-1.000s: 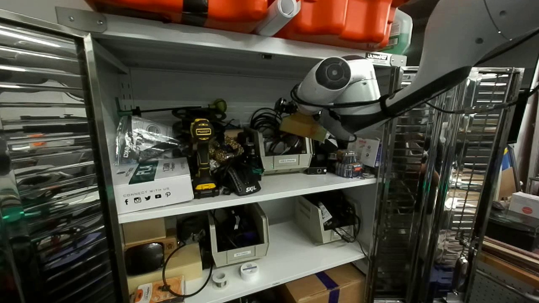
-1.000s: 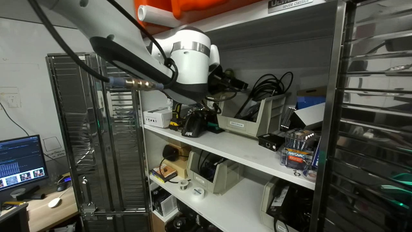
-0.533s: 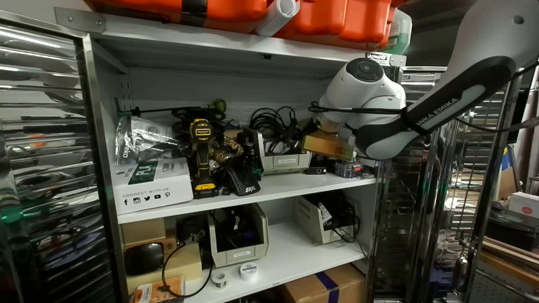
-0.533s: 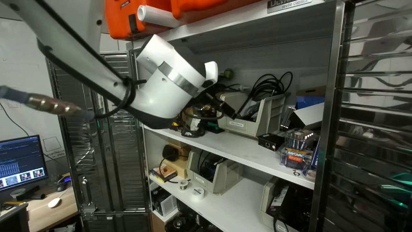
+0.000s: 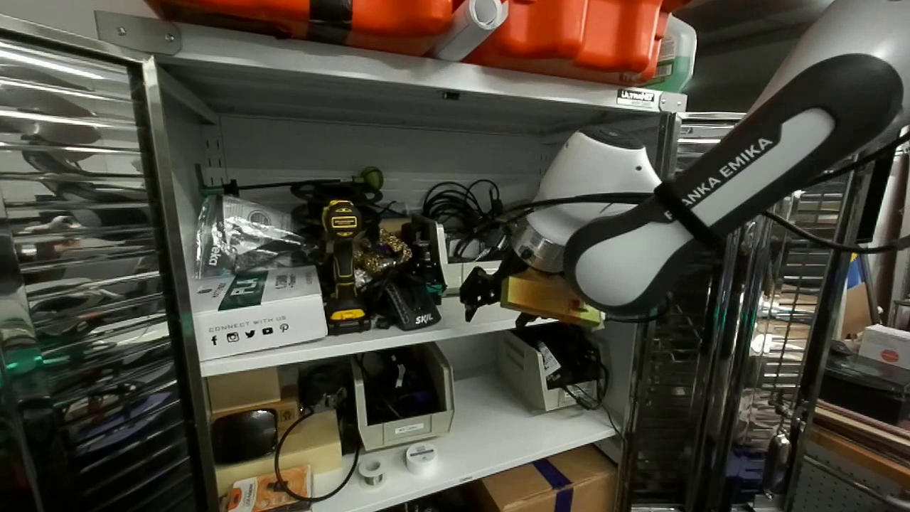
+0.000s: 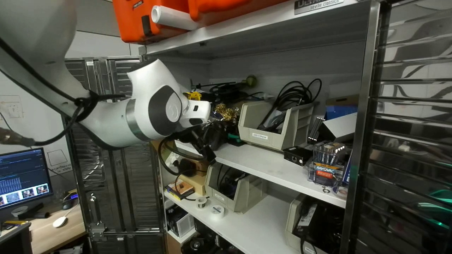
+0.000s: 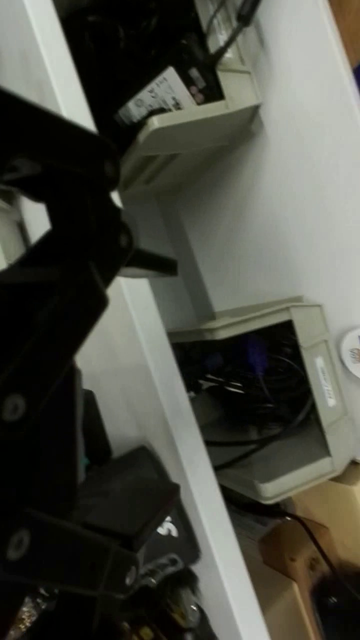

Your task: Put the grey cable inside the box on the first shelf

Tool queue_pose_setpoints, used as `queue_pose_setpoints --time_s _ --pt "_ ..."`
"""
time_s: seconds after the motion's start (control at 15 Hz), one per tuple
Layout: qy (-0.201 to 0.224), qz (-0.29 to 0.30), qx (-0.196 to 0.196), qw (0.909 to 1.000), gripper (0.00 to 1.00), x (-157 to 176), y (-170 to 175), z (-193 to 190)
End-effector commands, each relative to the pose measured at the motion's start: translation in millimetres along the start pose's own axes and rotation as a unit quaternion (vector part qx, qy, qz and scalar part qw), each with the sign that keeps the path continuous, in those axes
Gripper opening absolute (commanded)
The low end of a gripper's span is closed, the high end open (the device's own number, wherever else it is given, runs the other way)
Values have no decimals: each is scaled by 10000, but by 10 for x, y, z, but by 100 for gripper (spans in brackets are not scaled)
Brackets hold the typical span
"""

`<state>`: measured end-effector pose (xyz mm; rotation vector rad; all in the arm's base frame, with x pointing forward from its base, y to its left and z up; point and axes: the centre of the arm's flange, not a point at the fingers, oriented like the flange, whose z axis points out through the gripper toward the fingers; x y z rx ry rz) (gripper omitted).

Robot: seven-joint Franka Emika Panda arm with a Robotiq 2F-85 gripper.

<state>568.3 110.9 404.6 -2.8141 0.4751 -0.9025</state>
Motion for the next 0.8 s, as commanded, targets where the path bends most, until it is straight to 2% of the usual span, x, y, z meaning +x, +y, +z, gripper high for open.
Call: queue_pose_setpoints --time_s 0.0,0.13,0.27,0.33,0.47,0.73 --pt "-1001 -54 156 9948 100 329 133 -574" --pt "-1650 27 214 9861 100 347 62 -530" --pt "-2319 138 385 9719 100 477 81 -613" --pt "-1943 101 327 9803 100 149 -130 -85" --pt "-2191 111 457 9746 100 272 -37 -168" --pt "-2234 122 492 9734 100 282 -21 -163"
